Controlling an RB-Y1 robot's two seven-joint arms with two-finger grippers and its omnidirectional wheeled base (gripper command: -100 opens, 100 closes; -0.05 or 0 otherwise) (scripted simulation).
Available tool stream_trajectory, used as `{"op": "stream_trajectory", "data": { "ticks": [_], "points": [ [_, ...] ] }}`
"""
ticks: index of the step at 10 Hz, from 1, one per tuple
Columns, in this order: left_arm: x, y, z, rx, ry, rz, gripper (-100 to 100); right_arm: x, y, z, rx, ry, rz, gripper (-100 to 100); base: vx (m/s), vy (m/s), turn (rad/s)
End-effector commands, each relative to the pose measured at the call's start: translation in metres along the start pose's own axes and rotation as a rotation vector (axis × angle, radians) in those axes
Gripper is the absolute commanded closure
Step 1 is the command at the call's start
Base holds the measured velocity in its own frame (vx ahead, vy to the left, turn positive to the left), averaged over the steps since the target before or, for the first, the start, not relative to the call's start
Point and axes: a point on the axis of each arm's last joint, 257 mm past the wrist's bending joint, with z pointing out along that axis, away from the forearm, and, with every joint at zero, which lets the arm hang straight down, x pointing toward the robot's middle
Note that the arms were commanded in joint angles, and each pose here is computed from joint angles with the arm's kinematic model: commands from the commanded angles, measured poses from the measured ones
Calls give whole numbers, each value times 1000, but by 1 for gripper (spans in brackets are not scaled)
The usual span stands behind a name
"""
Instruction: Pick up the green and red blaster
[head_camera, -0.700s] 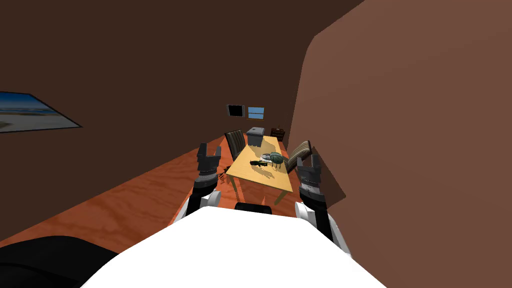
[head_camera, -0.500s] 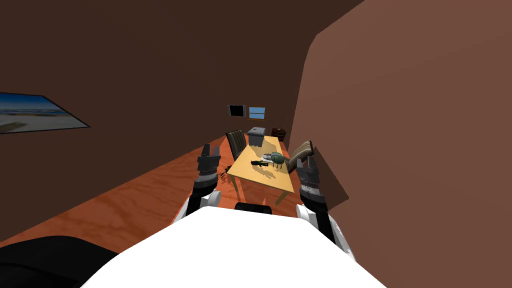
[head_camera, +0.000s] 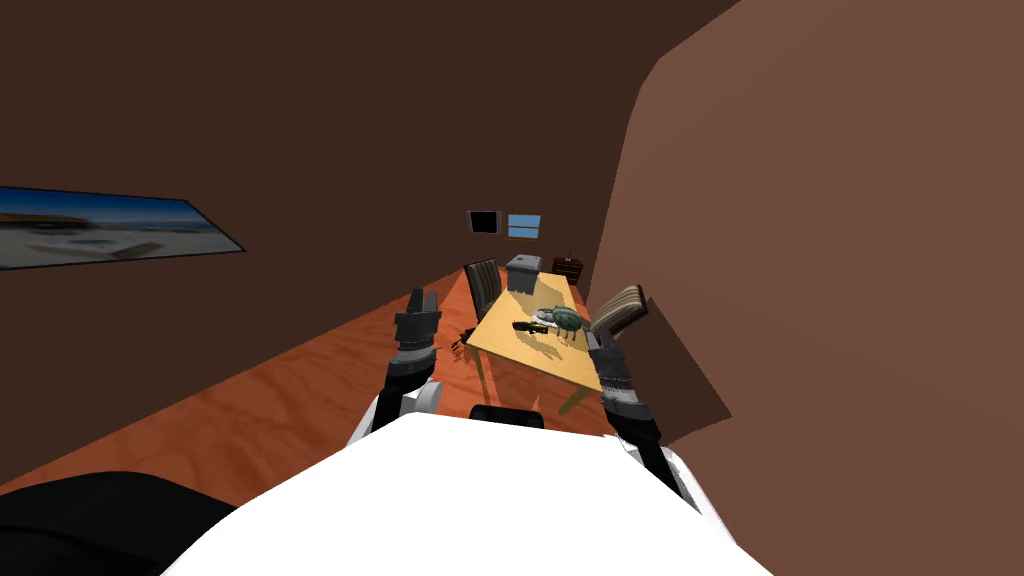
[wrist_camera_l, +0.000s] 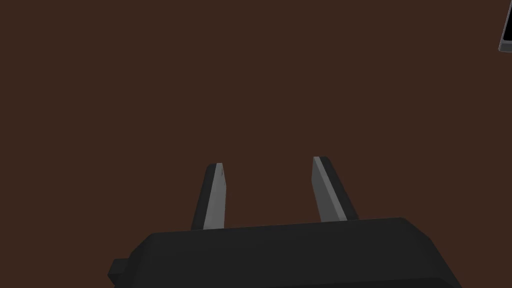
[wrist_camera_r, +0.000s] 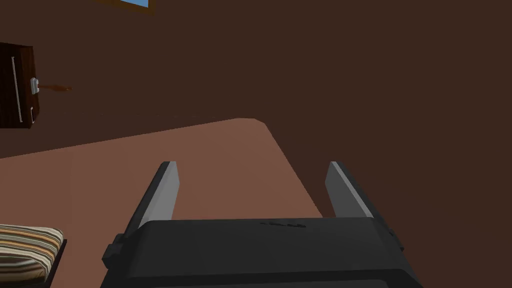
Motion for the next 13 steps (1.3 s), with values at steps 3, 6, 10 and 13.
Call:
{"op": "stream_trajectory", "data": {
  "ticks": [3,6,10,13],
  "points": [
    [0,0,0,0,0,0,0,14,-35,-30,133,104,-66,-100,2,80,179],
    [0,0,0,0,0,0,0,28,-72,-69,274,210,-127,-100,13,97,214],
    [0,0,0,0,0,0,0,39,-109,-121,429,328,-189,-100,33,62,181],
    [0,0,0,0,0,0,0,48,-141,-182,588,443,-247,-100,51,64,257]
  ]
}}
